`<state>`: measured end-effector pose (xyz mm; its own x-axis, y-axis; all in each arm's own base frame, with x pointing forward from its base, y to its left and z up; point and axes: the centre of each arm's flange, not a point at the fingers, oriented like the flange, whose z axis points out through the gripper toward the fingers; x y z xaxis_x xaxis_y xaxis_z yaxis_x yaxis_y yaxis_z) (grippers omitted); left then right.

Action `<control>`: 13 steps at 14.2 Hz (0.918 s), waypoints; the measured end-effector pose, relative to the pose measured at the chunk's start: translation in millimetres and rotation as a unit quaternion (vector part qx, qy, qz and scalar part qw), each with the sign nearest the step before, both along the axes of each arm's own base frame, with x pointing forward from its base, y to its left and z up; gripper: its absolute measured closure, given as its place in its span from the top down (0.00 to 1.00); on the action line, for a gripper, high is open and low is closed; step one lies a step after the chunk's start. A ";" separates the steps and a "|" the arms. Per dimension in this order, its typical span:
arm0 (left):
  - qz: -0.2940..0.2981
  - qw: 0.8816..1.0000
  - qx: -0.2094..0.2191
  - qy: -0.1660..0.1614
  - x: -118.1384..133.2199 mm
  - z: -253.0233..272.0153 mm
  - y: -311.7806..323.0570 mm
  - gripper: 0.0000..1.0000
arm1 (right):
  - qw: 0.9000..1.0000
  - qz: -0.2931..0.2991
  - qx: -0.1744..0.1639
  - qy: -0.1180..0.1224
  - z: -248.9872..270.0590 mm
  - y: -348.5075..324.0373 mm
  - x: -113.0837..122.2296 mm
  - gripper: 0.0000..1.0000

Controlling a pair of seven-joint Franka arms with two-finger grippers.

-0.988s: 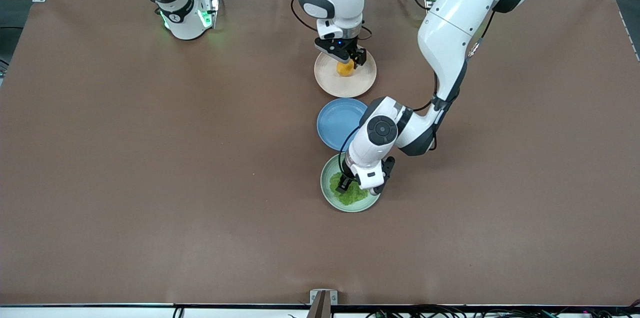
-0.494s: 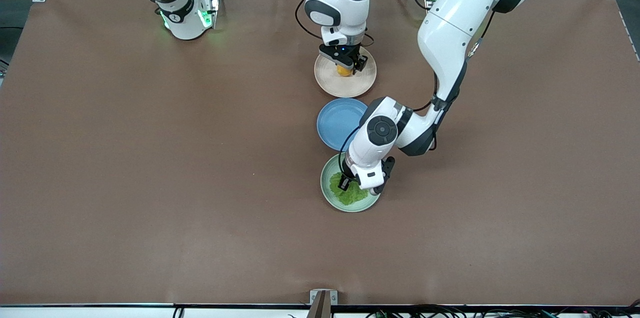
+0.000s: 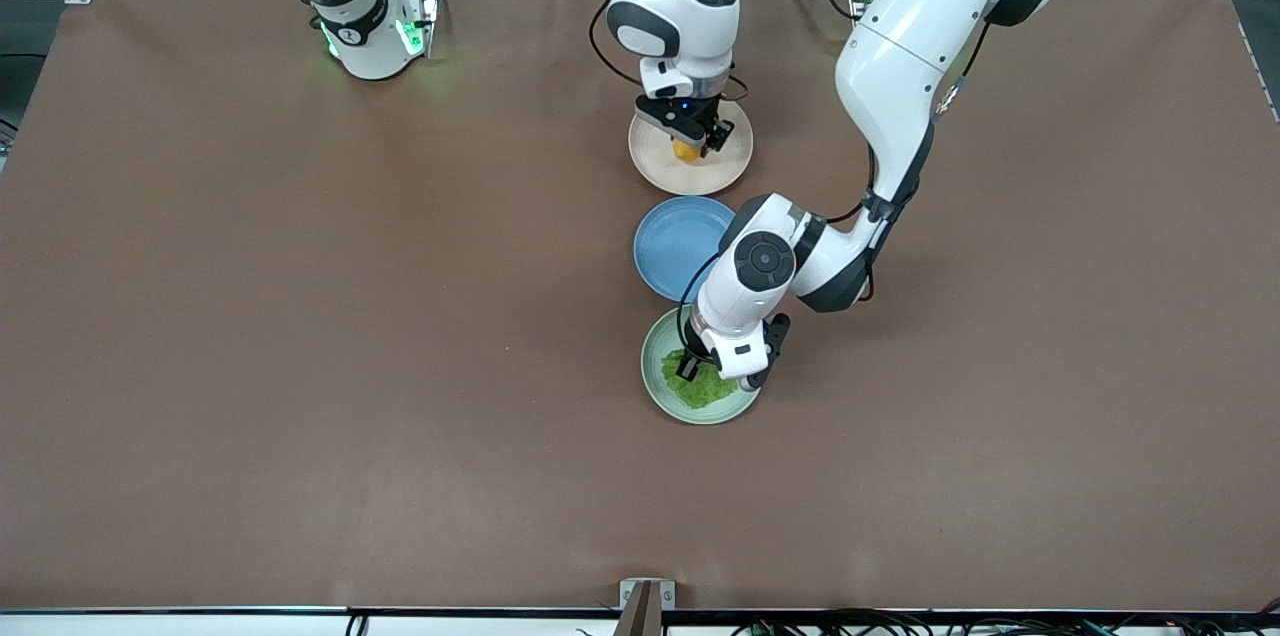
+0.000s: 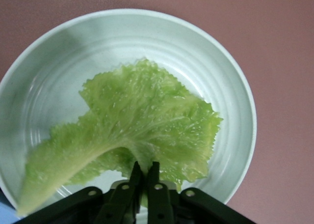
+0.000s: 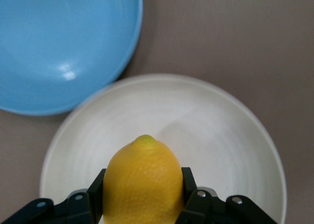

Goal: Pick lemon and lettuce from plates
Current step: 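Lift the lettuce with the left gripper while the right gripper lifts the lemon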

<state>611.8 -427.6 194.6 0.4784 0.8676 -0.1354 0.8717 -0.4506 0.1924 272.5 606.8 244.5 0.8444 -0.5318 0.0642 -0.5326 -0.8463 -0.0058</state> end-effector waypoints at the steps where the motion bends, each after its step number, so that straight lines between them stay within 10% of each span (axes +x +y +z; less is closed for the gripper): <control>1: 0.000 1.000 -0.001 -0.001 0.6 1.0 -0.2 0.06 | 1.000 0.016 -0.001 0.001 22.5 -10.1 22.2 0.62; 7: 0.002 1.000 0.001 -0.001 7.6 20.9 2.1 0.06 | 0.990 0.134 0.007 0.032 113.1 -167.8 178.4 0.62; 13: 0.013 0.999 0.027 0.024 22.5 125.1 39.2 0.06 | 0.967 0.243 0.005 0.078 79.8 -398.5 272.9 0.62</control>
